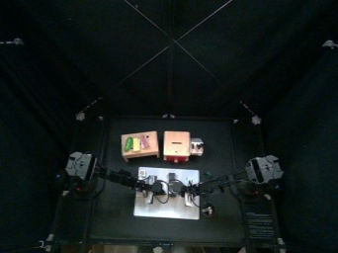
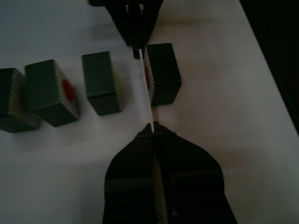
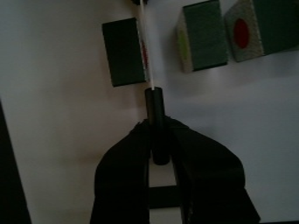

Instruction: Cut third and fourth sushi piece

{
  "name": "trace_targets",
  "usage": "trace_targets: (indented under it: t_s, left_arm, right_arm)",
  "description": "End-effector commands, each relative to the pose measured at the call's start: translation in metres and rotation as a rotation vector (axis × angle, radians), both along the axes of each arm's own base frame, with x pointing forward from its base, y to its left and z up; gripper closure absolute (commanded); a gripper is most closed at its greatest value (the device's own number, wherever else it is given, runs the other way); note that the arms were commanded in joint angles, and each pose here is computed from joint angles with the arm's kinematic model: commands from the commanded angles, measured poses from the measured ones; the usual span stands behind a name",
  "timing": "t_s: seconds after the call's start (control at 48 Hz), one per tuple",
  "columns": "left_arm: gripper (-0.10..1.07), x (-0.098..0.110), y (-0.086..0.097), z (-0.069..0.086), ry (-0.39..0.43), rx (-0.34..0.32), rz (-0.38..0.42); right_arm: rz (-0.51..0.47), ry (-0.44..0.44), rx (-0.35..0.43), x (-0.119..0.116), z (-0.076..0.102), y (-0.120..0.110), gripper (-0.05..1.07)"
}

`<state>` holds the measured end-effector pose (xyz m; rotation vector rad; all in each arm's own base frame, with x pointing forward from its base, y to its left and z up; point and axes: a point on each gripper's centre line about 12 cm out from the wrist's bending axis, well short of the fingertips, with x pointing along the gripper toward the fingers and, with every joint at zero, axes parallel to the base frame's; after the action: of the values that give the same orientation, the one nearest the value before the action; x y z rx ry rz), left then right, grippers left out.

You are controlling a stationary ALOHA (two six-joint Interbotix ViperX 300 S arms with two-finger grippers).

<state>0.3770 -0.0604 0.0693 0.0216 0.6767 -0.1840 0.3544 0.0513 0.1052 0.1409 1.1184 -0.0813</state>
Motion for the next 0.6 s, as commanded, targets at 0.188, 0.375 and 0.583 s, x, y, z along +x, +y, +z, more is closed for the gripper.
trace_targets:
  t_s: [0.188, 0.375, 0.583]
  left_arm:
    - [0.66, -0.004, -0.009, 0.012, -0.002, 0.007, -0.027]
    - [0.66, -0.002, -0.009, 0.033, -0.052, 0.002, -0.028]
    - [0.65, -0.002, -0.008, 0.05, -0.085, 0.002, -0.027]
  right_arm:
    - [-0.004, 0.001, -0.006, 0.001, 0.01, 0.0, 0.96]
    - [-0.005, -0.025, -0.003, 0.0, 0.023, 0.0, 0.96]
    - [-0.001, -0.066, -0.004, 0.0, 0.039, -0.001, 0.96]
